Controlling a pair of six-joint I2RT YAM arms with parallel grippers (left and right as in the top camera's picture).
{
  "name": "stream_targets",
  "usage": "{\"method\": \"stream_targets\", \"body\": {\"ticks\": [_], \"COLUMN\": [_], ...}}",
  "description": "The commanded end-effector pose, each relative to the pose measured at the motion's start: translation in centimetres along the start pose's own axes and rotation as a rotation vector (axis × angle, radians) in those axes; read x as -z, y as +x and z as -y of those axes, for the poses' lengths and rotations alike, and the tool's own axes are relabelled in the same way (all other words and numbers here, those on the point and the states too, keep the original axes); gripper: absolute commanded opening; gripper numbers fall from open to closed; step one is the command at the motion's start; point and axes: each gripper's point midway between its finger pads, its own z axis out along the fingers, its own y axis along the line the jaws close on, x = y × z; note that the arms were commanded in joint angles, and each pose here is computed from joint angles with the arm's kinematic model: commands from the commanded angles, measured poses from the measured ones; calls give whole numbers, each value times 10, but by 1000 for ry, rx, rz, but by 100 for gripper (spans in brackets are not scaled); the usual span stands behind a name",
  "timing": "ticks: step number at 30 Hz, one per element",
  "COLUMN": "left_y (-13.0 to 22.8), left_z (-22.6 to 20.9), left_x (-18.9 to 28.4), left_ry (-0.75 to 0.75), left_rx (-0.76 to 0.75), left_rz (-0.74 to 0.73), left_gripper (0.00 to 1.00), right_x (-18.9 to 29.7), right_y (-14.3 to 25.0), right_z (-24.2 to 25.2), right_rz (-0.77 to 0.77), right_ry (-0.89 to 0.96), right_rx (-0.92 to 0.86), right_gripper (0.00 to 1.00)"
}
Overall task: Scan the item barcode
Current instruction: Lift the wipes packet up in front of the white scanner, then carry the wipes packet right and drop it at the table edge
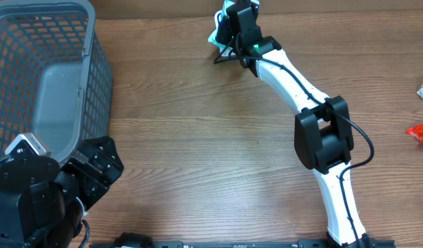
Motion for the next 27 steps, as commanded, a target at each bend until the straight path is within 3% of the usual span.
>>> {"method": "stream_targets", "body": {"ticks": [1,8,15,23,27], "left_y": [-2,-2,-2,-2,-2], "left_z": [0,0,0,0,0], "left_x": [1,1,1,1,1], "left_ry": [0,0,0,0,0], "left_rx": [-8,-8,-8,-8,-8], "left_rz": [6,6,6,6,6], "left_gripper": [100,100,100,99,100], "right_x": [8,70,157,228,261], "right_y": [-30,-117,-197,-178,-165], "right_z": [12,40,153,350,423], "right_rz": [56,147,216,65,45], "right_ry": [19,64,255,639,753], "right_rx": [-26,-89,-218,-462,-578], "right_gripper": [47,48,51,45,47]}}
